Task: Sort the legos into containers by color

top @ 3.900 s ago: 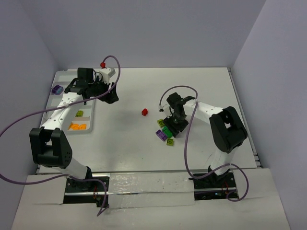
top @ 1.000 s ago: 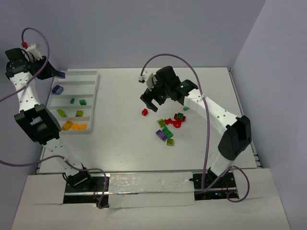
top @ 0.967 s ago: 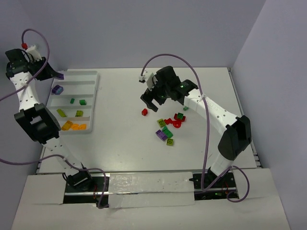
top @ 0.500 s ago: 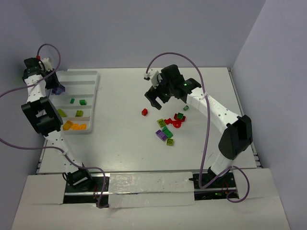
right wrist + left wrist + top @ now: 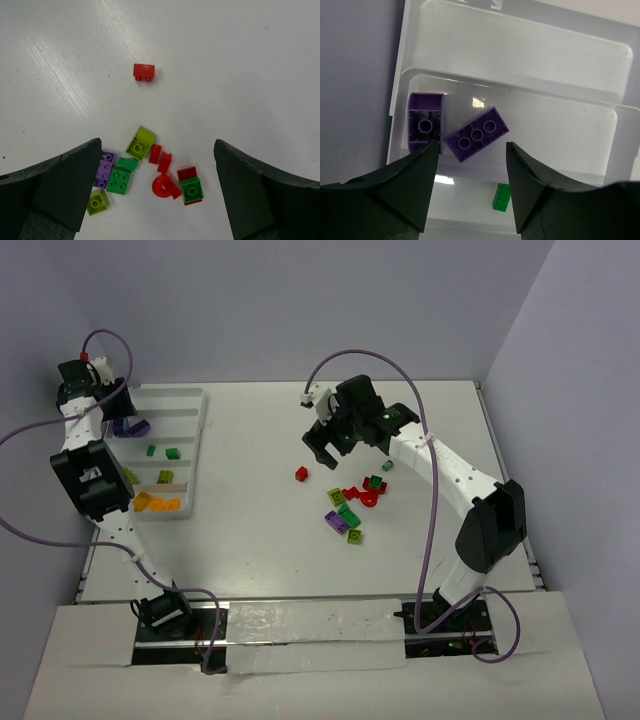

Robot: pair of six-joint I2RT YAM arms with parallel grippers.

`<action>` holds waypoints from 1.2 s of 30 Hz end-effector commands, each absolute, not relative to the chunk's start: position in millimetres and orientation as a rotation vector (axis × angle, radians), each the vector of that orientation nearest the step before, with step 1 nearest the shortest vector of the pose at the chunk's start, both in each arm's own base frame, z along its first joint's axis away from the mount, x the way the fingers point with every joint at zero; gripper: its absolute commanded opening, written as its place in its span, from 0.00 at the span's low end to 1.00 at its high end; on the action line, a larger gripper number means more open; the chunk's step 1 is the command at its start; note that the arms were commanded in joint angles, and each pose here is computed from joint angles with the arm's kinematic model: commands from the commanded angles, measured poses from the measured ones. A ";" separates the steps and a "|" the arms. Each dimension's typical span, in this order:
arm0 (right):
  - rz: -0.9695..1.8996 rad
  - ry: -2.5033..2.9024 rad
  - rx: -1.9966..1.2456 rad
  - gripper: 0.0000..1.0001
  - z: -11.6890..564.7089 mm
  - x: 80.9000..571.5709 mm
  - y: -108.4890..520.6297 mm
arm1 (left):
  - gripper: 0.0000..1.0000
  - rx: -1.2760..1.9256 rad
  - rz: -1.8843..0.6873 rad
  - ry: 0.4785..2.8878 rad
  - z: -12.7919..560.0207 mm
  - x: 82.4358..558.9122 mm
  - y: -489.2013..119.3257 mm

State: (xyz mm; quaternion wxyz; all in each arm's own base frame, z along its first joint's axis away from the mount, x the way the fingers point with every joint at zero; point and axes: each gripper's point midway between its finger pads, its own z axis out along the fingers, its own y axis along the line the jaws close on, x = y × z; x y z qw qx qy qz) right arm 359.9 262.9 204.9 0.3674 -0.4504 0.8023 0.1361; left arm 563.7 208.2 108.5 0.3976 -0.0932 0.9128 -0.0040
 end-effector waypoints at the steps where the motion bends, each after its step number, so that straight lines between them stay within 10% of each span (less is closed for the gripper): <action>1: 0.336 2.032 -1.144 1.00 217.8 364.0 260.8 | 0.65 -0.188 -0.036 2.211 144.6 581.0 203.4; 9: 0.444 2.147 -0.919 1.00 215.0 373.2 222.7 | 0.64 0.666 -0.559 1.989 251.0 511.5 -15.4; 18: 0.488 2.312 -0.570 1.00 190.8 388.5 119.0 | 0.64 1.614 -0.899 1.723 170.8 317.1 -250.6; 25: 0.453 2.296 -0.484 1.00 198.3 384.9 89.6 | 0.61 2.052 -1.009 1.421 121.9 239.6 -318.3; 36: 0.420 2.250 -0.458 1.00 213.4 368.0 77.9 | 0.59 2.159 -0.963 1.385 77.1 241.1 -356.5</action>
